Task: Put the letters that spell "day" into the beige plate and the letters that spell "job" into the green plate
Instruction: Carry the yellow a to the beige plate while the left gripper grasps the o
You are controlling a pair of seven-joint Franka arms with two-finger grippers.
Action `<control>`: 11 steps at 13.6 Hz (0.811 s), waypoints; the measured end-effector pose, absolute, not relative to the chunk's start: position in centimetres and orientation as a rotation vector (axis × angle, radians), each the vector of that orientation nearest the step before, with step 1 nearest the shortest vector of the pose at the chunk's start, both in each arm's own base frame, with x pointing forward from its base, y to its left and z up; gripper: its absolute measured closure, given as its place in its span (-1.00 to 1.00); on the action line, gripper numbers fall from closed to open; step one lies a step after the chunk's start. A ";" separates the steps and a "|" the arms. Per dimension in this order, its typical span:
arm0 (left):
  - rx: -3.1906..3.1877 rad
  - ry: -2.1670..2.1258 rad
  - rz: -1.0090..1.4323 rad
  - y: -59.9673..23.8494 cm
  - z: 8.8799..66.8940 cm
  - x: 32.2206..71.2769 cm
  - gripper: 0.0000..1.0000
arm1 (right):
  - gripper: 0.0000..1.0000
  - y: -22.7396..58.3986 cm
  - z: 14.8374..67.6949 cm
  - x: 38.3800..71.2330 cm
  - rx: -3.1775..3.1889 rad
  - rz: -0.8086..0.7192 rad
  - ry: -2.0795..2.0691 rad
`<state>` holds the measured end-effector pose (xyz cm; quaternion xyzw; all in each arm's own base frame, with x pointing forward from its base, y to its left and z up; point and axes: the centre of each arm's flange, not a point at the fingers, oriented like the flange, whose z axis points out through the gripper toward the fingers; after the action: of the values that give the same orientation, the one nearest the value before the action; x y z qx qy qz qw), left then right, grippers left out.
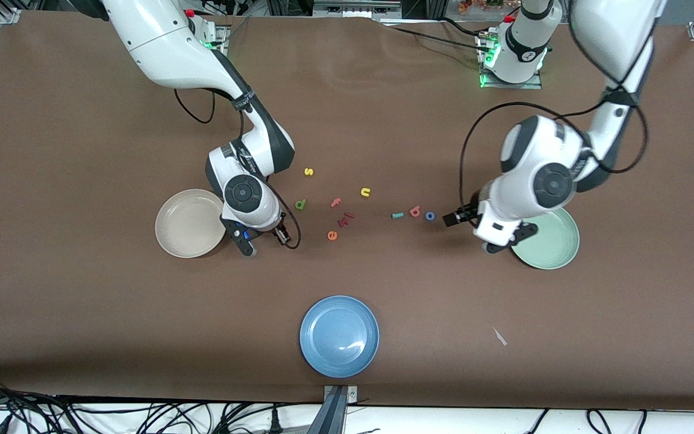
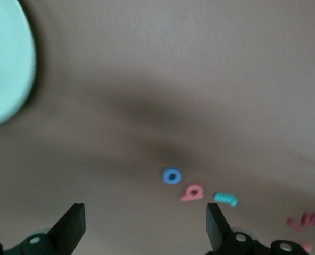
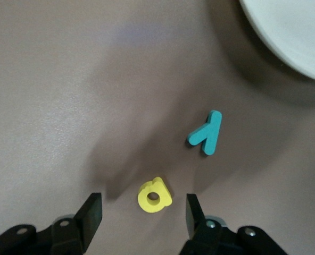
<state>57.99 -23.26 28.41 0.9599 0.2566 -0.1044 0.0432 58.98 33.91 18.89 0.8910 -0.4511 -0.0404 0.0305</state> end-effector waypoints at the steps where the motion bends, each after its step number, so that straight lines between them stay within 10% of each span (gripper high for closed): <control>1: 2.917 0.859 -0.299 -24.5 26.9 56.9 -1.00 | -0.42 33.9 18.7 59.0 2.744 -0.126 -1.391; 11: 2.860 1.225 -0.131 -27.1 18.1 54.4 -0.59 | 0.07 34.0 17.9 58.8 2.738 -0.133 -1.390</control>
<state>54.41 -27.12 18.08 0.9183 0.3935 -0.0422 0.0137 58.79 33.99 17.86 0.8903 -0.4521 -0.0432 0.0342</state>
